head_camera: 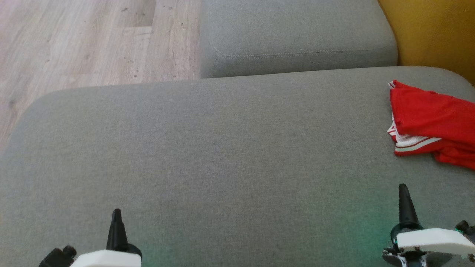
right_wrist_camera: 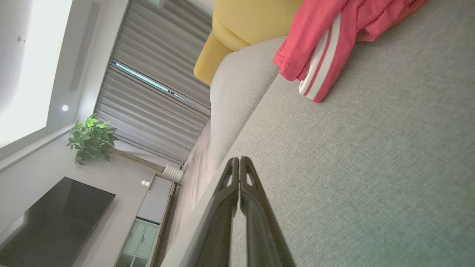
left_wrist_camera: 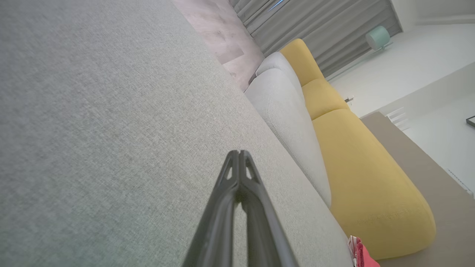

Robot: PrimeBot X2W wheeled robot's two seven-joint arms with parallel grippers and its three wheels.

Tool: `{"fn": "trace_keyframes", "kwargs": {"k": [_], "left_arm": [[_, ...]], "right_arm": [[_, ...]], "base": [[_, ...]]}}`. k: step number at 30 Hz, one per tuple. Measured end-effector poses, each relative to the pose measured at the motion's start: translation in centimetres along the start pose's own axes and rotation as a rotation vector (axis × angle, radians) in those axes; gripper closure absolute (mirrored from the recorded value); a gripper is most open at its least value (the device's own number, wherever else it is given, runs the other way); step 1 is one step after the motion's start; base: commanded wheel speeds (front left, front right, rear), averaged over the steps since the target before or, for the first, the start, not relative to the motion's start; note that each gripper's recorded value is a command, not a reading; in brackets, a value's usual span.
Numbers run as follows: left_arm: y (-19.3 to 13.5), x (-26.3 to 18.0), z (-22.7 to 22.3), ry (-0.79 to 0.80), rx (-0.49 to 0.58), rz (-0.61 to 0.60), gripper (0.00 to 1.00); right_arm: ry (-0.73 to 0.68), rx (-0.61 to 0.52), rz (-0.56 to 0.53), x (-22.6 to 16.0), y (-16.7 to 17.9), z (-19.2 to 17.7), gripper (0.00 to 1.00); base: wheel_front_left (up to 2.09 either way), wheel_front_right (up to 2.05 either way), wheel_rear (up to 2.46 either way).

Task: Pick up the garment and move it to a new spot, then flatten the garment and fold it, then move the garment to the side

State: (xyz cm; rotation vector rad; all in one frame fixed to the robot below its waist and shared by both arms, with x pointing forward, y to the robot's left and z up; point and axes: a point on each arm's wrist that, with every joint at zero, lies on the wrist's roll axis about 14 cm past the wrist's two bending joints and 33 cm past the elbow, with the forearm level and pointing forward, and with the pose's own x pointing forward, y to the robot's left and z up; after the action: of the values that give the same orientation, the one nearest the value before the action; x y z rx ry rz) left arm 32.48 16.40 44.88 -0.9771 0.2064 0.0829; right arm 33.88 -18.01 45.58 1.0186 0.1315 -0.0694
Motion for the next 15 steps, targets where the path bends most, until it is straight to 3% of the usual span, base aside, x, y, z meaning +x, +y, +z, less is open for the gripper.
{"fn": "trace_keyframes", "kwargs": {"k": [15], "left_arm": [[-0.2,1.2,0.8,0.006,-0.174,-0.012,1.0]], "right_arm": [[-0.01,0.17,-0.005,0.9,0.0,0.8,1.0]], "base": [[0.0,0.0,0.0]]}}
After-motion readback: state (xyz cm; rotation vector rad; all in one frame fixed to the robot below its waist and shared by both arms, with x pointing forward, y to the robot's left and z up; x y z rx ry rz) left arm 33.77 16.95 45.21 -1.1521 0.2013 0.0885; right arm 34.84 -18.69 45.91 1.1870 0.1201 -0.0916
